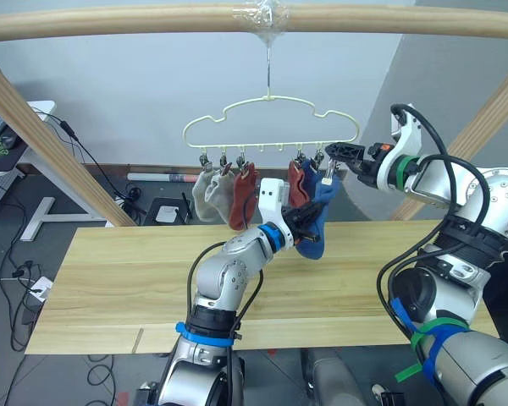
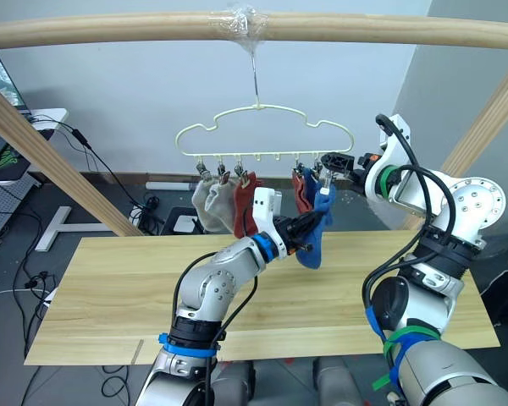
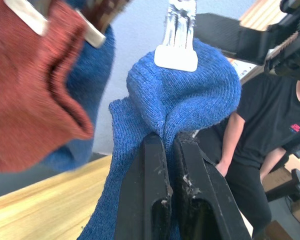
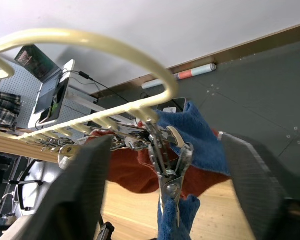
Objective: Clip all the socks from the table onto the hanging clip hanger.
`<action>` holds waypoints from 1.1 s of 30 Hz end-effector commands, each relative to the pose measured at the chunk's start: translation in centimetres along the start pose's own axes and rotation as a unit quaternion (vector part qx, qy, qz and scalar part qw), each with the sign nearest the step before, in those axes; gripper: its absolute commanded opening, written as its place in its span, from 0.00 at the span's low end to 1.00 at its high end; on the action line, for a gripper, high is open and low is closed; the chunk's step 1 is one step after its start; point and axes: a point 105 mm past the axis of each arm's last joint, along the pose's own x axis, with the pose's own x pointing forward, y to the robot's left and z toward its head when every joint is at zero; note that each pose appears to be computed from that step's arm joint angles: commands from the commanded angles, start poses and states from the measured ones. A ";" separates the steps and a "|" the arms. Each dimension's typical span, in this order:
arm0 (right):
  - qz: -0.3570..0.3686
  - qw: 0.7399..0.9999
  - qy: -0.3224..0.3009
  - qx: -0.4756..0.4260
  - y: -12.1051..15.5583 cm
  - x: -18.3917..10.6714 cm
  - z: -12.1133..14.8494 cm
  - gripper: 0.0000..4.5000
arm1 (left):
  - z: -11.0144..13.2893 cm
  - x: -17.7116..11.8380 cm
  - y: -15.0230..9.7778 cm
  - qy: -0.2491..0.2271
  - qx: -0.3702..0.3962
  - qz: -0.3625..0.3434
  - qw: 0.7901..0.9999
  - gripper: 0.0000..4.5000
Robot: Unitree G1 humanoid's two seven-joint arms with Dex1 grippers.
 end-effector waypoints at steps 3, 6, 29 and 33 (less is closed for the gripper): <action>0.001 0.991 -0.024 -0.130 1.1 -2.4 2.4 1.00 | 0.4 1.2 -2.3 -0.001 -0.016 -0.052 0.998 0.06; -0.018 0.964 -0.016 -0.263 0.6 -3.1 1.8 1.00 | 0.1 1.5 -2.8 0.001 -0.034 -0.070 0.997 0.24; 0.068 0.874 0.041 -0.480 -4.8 -7.0 -5.3 1.00 | 5.4 -17.7 8.7 0.157 0.300 0.088 0.937 0.99; 0.126 0.862 0.027 -0.489 -4.5 -8.0 -5.2 1.00 | 8.2 -22.1 10.0 0.196 0.320 0.123 0.919 0.99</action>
